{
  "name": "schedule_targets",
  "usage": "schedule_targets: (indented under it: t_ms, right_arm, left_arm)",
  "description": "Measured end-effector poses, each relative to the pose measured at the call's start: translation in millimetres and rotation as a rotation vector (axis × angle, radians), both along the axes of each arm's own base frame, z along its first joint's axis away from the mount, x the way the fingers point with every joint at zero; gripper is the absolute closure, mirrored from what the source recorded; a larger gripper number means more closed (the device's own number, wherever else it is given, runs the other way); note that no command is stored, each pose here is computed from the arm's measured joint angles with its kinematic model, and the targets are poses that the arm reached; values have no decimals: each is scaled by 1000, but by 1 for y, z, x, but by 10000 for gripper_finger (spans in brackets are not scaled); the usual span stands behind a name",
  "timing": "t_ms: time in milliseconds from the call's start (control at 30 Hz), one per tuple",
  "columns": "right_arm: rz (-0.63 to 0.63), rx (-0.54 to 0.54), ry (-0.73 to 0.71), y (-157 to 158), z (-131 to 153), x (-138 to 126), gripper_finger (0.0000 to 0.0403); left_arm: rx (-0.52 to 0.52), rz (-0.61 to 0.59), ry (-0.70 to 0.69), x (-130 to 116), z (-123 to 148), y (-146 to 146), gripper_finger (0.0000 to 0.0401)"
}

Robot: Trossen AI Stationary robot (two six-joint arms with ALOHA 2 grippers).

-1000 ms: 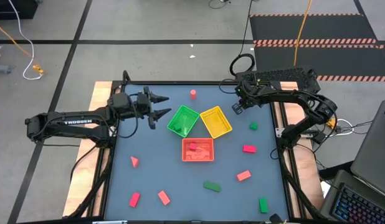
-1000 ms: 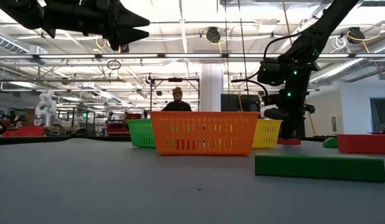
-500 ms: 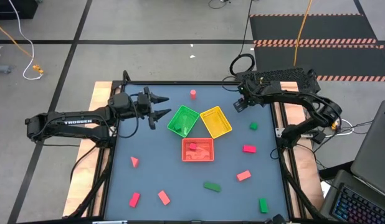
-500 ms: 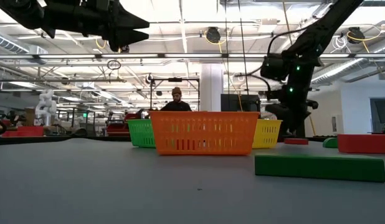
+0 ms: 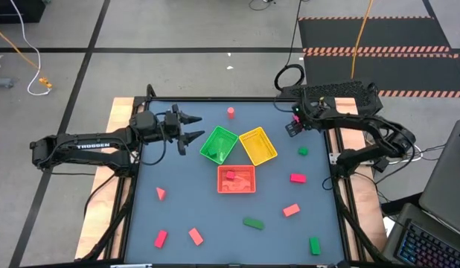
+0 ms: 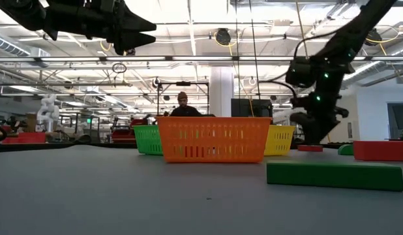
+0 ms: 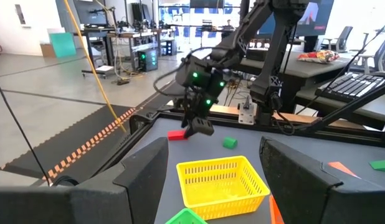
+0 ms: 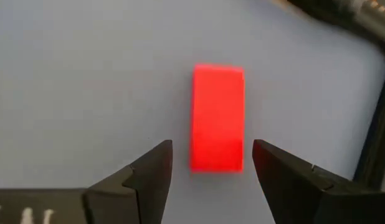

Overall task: Sort & place blocks by color
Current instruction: Put the red block into the orange bin

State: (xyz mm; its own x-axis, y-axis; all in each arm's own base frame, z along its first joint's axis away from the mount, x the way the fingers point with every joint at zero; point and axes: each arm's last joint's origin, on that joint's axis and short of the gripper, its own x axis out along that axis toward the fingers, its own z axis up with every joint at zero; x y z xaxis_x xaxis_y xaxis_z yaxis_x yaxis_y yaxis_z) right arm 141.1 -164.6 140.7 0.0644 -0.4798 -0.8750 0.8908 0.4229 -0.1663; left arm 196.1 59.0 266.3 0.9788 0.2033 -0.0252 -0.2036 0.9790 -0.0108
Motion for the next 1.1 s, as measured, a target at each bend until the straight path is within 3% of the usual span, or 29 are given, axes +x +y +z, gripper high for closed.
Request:
schedule_targets:
  t_ms: [267, 567, 767, 967, 1100]
  right_arm:
    - [19, -58, -102, 4, -19, -6, 195]
    - [39, -71, -91, 3, -18, -5, 280]
    - [133, -101, -87, 4, -15, -2, 281]
    - [327, -188, -271, 19, 15, 14, 281]
    - [501, -305, -499, 39, 49, 26, 281]
  left_arm:
    - [5, 16, -3, 0, 0, 0, 148]
    - [5, 17, -5, 0, 1, 0, 148]
    - [10, 17, -25, 0, 3, 0, 148]
    - [10, 17, -28, 0, 3, 0, 148]
    - [13, 18, -28, 0, 3, 0, 148]
